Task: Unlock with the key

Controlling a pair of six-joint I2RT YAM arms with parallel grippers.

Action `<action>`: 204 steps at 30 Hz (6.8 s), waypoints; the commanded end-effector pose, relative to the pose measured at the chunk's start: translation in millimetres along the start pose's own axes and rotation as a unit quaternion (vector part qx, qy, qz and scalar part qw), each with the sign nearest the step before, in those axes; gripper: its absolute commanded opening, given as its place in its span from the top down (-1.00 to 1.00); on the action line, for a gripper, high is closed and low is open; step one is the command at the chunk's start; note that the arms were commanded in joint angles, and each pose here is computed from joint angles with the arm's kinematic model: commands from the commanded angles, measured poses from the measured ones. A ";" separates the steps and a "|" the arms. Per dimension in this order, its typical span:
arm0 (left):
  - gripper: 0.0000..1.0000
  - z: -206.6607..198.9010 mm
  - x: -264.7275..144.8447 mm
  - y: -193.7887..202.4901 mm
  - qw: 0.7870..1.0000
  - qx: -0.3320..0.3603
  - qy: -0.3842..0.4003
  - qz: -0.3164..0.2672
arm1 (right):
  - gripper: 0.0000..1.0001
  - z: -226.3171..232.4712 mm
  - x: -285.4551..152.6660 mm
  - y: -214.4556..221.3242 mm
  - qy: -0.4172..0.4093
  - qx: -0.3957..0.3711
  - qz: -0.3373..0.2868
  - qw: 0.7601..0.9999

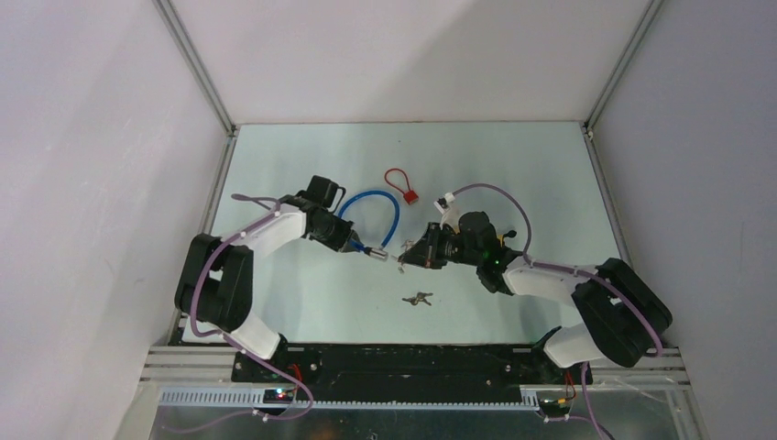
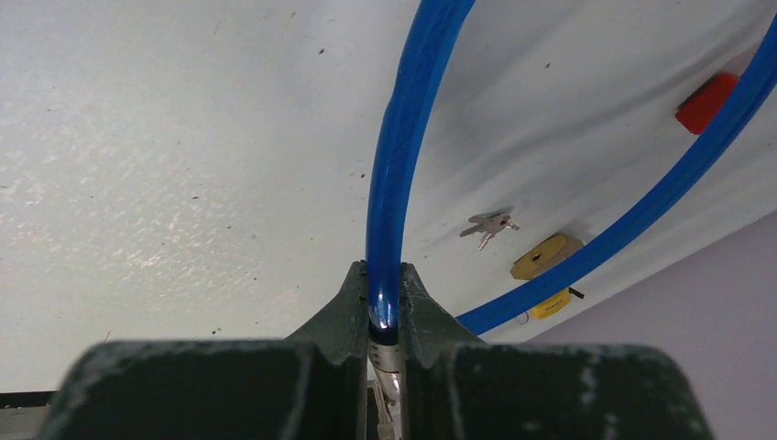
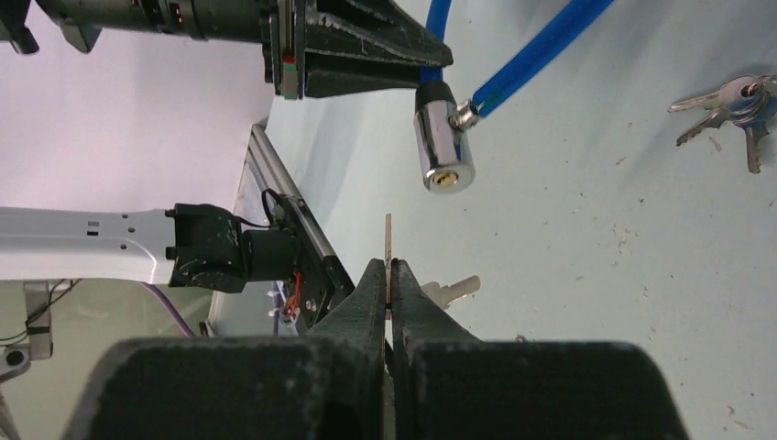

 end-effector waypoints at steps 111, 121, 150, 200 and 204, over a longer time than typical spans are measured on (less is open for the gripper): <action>1.00 -29.5 -13.3 11.8 0.994 -0.032 0.099 0.033 | 1.00 -20.1 17.8 -16.5 -0.056 0.145 -0.040 0.987; 1.00 -30.0 -13.6 12.2 0.994 -0.032 0.101 0.035 | 1.00 -19.6 20.2 -14.9 -0.060 0.148 -0.035 0.987; 1.00 -26.4 -8.4 10.8 0.994 -0.034 0.095 0.029 | 1.00 -9.8 22.9 -12.4 -0.073 0.160 -0.024 0.984; 1.00 -23.9 -9.2 11.7 0.994 -0.040 0.102 0.028 | 1.00 -21.4 19.4 -9.7 -0.046 0.164 -0.030 0.985; 1.00 -24.6 -10.2 11.2 0.993 -0.040 0.104 0.027 | 1.00 -23.6 18.8 -8.4 -0.038 0.160 -0.029 0.986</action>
Point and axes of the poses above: each gripper's point midway between its finger pads, its own x axis out along the fingers, its own z axis along the line the jaws close on, y = z × x, the point moved 1 cm from there along -x, back along the fingers, and after that the axes turned 11 degrees about x, right-handed, at the moved point
